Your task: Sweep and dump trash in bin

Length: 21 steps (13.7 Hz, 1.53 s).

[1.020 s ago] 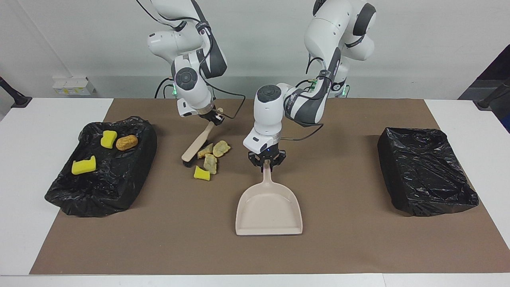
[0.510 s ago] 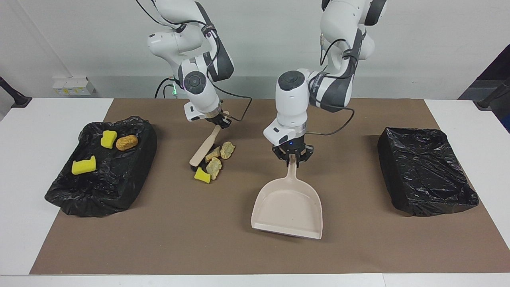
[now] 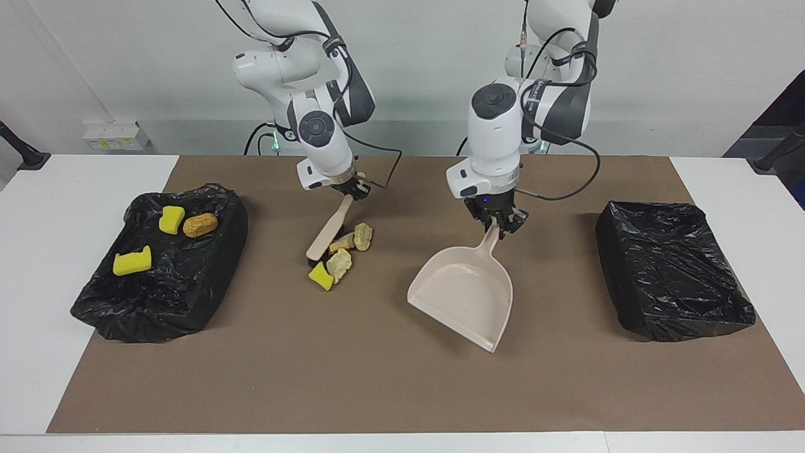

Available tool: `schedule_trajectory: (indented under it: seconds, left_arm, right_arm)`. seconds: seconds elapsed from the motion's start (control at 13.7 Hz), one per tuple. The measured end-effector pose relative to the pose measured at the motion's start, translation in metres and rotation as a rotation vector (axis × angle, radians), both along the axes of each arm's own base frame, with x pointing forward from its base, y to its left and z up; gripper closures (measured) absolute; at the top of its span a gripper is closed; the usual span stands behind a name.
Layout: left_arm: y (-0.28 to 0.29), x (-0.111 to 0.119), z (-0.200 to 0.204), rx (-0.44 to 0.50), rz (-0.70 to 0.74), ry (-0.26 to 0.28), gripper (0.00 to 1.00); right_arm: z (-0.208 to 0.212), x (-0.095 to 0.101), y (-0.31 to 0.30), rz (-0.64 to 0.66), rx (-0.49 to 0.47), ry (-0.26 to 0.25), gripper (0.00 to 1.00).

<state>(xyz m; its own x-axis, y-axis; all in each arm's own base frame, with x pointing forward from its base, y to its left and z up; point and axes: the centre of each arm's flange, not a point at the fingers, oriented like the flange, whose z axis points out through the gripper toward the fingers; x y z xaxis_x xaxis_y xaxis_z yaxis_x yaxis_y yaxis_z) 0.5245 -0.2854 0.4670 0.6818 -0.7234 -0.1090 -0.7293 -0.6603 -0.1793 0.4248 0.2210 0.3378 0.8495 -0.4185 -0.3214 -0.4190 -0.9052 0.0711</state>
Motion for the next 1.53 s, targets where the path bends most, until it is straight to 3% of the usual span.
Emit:
schedule_trajectory:
  seconds: [0.44, 0.73, 1.09, 1.53]
  left_arm:
    - [0.049, -0.041, -0.029, 0.032, -0.265, 0.167, 0.68]
    - [0.039, -0.076, -0.044, 0.001, -0.311, 0.216, 0.68]
    - [0.019, -0.118, -0.074, -0.005, -0.346, 0.197, 0.68]
    - [0.021, -0.125, -0.081, -0.01, -0.305, 0.185, 0.68]
  right_arm:
    - [-0.003, -0.023, 0.019, 0.078, -0.009, 0.033, 0.74]
    - [0.0, -0.032, 0.037, 0.217, 0.029, 0.02, 0.74]
    - [0.012, -0.042, 0.07, 0.262, 0.12, 0.009, 0.74]
    - [0.048, -0.031, 0.118, 0.254, 0.267, -0.009, 0.74]
